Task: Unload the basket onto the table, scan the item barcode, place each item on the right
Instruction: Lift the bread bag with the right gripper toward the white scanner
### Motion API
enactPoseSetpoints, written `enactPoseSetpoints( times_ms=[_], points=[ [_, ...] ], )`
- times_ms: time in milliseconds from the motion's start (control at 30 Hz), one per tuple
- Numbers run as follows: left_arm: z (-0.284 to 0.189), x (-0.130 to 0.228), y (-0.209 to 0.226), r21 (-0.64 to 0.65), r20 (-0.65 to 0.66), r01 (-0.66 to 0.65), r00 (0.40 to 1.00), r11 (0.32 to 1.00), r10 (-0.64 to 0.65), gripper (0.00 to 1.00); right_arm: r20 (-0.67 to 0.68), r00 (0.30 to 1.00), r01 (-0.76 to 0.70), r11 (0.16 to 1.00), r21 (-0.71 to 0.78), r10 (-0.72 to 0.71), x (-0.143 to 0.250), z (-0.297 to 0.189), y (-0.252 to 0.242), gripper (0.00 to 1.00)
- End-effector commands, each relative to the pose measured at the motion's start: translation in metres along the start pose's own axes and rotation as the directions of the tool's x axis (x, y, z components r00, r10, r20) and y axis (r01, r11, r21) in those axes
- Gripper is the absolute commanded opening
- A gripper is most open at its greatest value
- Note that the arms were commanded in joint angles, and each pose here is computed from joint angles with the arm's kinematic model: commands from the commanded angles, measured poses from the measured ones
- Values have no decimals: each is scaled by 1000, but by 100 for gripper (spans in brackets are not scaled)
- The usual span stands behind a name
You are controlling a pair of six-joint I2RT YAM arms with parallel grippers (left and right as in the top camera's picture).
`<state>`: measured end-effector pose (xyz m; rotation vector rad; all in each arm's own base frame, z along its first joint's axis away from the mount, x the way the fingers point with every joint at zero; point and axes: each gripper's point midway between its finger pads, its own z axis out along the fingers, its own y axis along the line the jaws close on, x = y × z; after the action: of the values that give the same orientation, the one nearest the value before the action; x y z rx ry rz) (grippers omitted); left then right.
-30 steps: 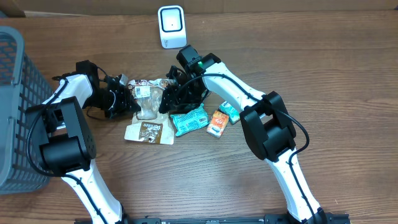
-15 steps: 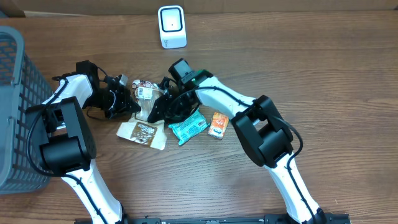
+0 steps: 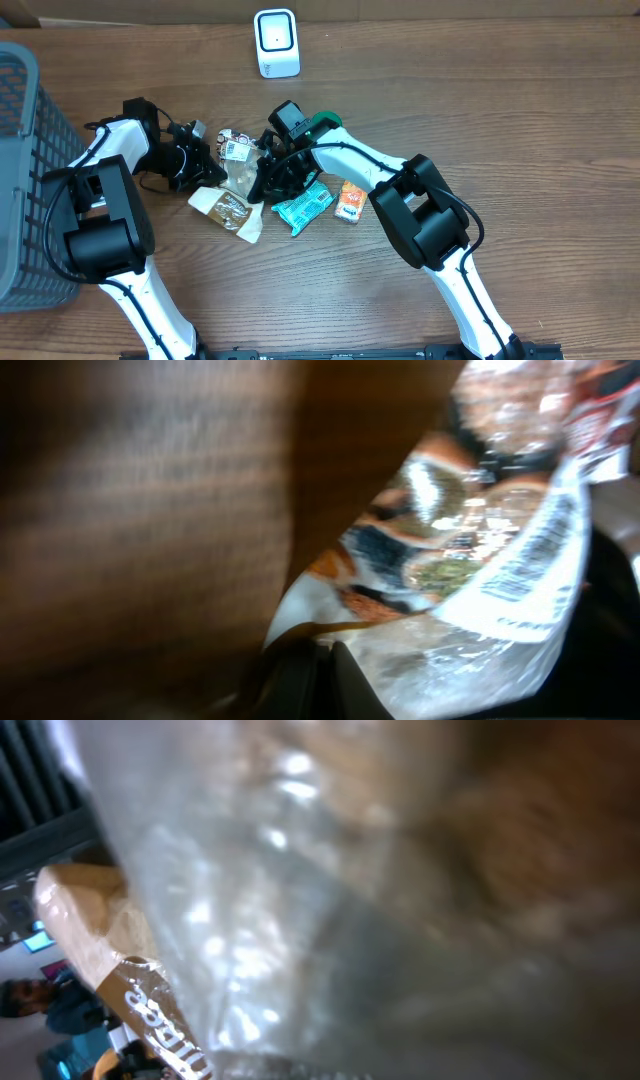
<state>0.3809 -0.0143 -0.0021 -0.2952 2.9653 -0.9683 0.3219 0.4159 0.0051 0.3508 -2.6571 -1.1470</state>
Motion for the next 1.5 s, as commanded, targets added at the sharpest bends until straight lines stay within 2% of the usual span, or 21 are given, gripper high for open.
enactPoseSetpoints(
  times_ms=[0,33,67,200,367,567,733,933,1000,1100,1200,1233,1267,1467],
  points=[
    [-8,-3,21,-89,-31,35,999,995,-38,4,72,994,77,988,137,-88,-15,-33,-11,4],
    [-17,-8,16,-76,-20,28,999,997,-30,4,77,989,111,981,159,-124,-14,-42,-6,4],
    [-43,-23,4,-61,16,18,1000,998,-17,4,79,972,202,961,190,-220,-12,-62,10,4],
    [-91,-47,-22,-59,101,-21,995,998,27,4,92,913,370,903,221,-397,-2,-101,44,4],
    [-118,-59,-40,-74,161,-62,984,995,74,4,121,818,525,816,241,-562,18,-146,85,4],
    [-117,-55,-27,-141,141,-42,988,989,62,4,140,713,623,712,325,-687,51,-209,113,4],
    [-120,-53,-14,-219,130,-28,990,975,58,5,169,690,594,684,424,-704,71,-256,115,4],
    [-120,-53,-13,-222,129,-27,990,975,57,31,185,726,541,716,442,-663,87,-284,104,4],
    [-120,-53,-13,-222,129,-27,990,975,57,43,193,743,529,739,417,-641,92,-290,100,4],
    [-120,-53,-13,-225,129,-27,990,974,57,54,202,758,526,764,374,-620,100,-296,99,4],
    [-120,-53,-13,-225,129,-27,990,974,57,70,192,758,538,764,357,-623,104,-295,100,4],
    [-120,-53,-13,-225,129,-27,990,974,57,89,190,760,537,765,356,-622,105,-295,100,4],
    [-120,-53,-13,-225,130,-27,990,974,58,100,189,760,536,765,356,-621,105,-295,100,4],
    [-121,-54,-9,-248,133,-26,989,968,61,100,187,762,536,766,356,-620,105,-295,99,4]
  ],
)
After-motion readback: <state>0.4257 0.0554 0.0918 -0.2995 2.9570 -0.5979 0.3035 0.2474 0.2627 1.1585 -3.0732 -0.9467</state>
